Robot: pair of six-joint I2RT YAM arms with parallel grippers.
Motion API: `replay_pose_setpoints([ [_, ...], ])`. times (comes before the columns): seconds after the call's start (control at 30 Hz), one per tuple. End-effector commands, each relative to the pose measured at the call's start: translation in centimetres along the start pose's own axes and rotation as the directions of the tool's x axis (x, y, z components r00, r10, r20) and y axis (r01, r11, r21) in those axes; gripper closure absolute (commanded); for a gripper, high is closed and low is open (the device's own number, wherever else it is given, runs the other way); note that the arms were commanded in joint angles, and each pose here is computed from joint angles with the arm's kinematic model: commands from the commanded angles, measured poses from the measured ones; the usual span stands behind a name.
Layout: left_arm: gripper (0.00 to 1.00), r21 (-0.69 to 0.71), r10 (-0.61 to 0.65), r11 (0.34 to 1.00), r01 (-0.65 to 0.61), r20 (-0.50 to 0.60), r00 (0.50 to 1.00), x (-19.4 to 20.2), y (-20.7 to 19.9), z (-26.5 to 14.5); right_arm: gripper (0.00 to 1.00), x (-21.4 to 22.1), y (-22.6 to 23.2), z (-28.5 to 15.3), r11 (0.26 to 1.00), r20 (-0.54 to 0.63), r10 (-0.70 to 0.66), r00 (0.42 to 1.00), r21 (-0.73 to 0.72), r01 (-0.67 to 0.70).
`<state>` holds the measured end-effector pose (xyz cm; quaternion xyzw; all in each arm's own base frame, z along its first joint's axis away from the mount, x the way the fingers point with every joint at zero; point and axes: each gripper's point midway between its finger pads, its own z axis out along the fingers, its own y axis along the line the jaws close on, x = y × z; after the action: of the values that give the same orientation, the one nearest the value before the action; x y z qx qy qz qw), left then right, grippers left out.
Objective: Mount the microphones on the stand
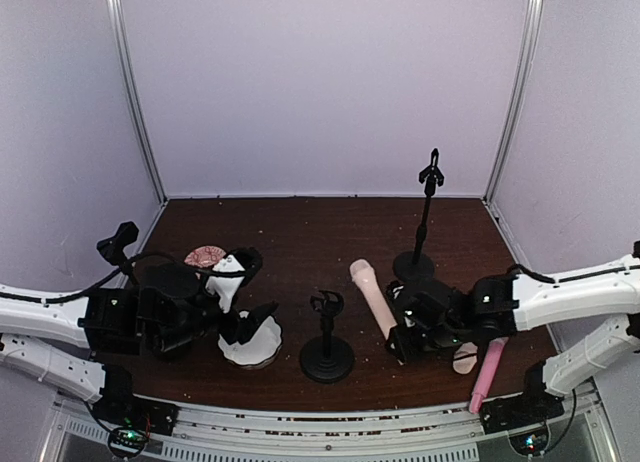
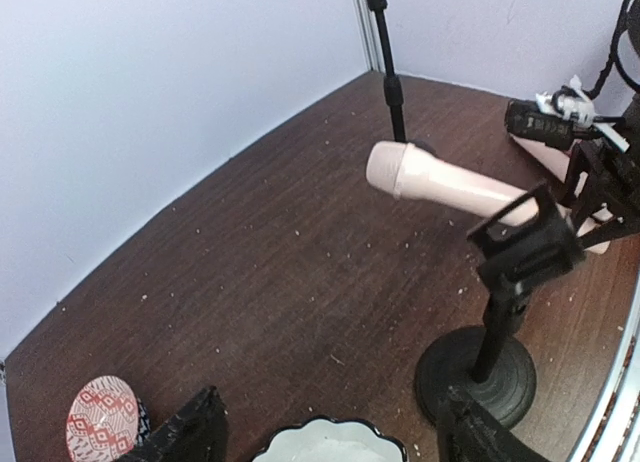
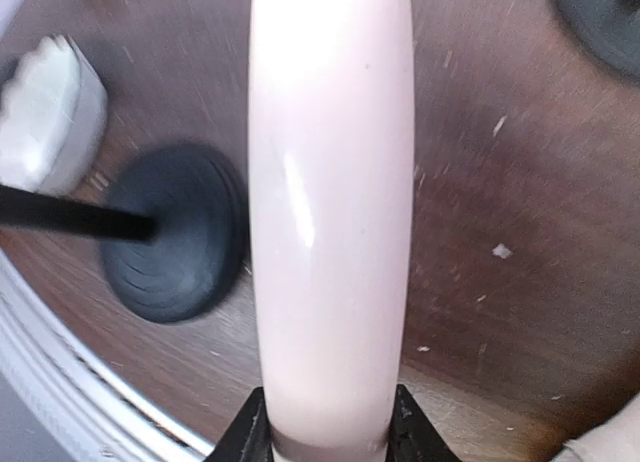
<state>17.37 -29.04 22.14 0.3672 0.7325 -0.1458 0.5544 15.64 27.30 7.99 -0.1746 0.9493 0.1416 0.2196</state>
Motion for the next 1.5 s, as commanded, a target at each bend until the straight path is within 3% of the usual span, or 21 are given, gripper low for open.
replay_pose_setpoints([
  [0.0, 0.26, -0.022, -0.036, 0.999, 0.04, 0.157, 0.987, -6.5, 1.0, -1.3, 0.86, -3.9, -1.7, -5.7, 0.997, 0.237, 0.079, 0.968, -0.003, -0.081],
  [0.23, 0.25, 0.163, -0.109, 0.985, 0.062, 0.299, 0.948, -14.3, -1.5, -2.7, 0.9, -7.6, 0.6, -14.6, 0.968, 0.489, 0.156, 0.858, -0.248, -0.034],
  [0.47, 0.25, 0.325, -0.296, 0.924, 0.199, 0.285, 0.911, -19.0, -5.3, -0.1, 0.9, -10.1, 3.4, -18.3, 0.95, 0.678, 0.137, 0.722, -0.297, 0.099],
  [0.57, 0.26, 0.364, -0.358, 0.9, 0.241, 0.301, 0.884, -20.5, -6.4, 1.0, 0.92, -11.1, 4.7, -18.7, 0.949, 0.716, 0.117, 0.689, -0.285, 0.135],
  [0.67, 0.26, 0.406, -0.415, 0.87, 0.28, 0.297, 0.86, -21.8, -7.4, 1.9, 0.93, -12.0, 5.5, -18.5, 0.956, 0.725, 0.093, 0.682, -0.256, 0.143],
  [1.07, 0.27, 0.467, -0.466, 0.819, 0.332, 0.206, 0.86, -22.9, -10.4, 5.1, 0.94, -11.7, 8.0, -19.9, 0.909, 0.763, 0.118, 0.636, -0.341, 0.24],
  [1.3, 0.36, 0.531, -0.491, 0.782, 0.325, 0.205, 0.847, -23.4, -11.5, 5.5, 0.94, -10.9, 8.5, -18.9, 0.897, 0.751, 0.1, 0.653, -0.352, 0.267],
  [1.47, 0.47, 0.567, -0.506, 0.758, 0.323, 0.199, 0.839, -23.7, -12.0, 5.8, 0.94, -10.6, 8.2, -18.5, 0.901, 0.745, 0.098, 0.66, -0.348, 0.259],
])
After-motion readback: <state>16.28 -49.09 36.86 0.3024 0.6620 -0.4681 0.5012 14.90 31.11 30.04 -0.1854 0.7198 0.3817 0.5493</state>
